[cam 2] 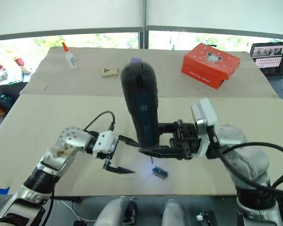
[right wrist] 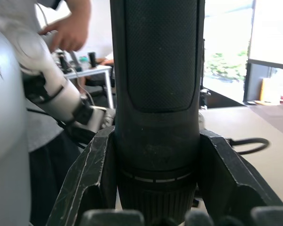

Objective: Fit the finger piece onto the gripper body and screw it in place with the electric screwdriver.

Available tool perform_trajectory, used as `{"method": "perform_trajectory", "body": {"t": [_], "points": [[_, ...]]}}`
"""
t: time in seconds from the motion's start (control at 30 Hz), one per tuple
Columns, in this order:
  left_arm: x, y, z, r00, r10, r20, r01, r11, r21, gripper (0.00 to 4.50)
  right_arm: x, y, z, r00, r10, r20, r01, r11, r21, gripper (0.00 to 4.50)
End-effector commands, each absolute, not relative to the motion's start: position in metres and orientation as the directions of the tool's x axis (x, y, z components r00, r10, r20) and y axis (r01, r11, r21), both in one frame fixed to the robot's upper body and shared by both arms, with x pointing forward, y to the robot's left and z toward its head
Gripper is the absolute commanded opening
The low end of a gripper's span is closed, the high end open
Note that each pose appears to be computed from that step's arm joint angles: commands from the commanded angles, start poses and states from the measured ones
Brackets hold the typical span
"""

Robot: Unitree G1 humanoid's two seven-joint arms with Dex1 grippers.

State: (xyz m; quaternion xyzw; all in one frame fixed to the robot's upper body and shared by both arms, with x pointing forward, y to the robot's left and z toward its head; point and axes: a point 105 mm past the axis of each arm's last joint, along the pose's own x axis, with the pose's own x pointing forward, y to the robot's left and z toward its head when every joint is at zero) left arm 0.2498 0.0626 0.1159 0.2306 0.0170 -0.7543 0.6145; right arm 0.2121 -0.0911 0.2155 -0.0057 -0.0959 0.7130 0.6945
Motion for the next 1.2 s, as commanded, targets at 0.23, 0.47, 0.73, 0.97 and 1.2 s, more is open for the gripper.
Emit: {"method": "perform_trajectory", "body": {"t": [0.23,0.47,0.73,0.97,1.2], "points": [[0.244,0.043,0.101,-0.184,-0.906,-0.380,0.906,-0.306,0.291,4.50,0.206,-0.099,0.215,0.052,0.988,0.142,-0.968,0.085,-0.238,1.94],[0.248,0.037,0.092,-0.183,-0.906,-0.382,0.911,-0.302,0.280,4.50,0.206,-0.094,0.217,0.089,0.982,0.167,-0.968,0.125,-0.216,1.94],[0.249,0.037,0.094,-0.180,-0.906,-0.383,0.910,-0.301,0.286,4.50,0.206,-0.087,0.216,0.113,0.979,0.172,-0.970,0.146,-0.195,1.94],[0.251,0.041,0.096,-0.171,-0.905,-0.389,0.910,-0.296,0.290,4.50,0.207,-0.085,0.214,0.120,0.979,0.162,-0.972,0.149,-0.183,1.94],[0.258,0.042,0.098,-0.151,-0.910,-0.385,0.915,-0.276,0.295,4.50,0.208,-0.089,0.212,0.123,0.981,0.153,-0.974,0.149,-0.173,1.94]]}}
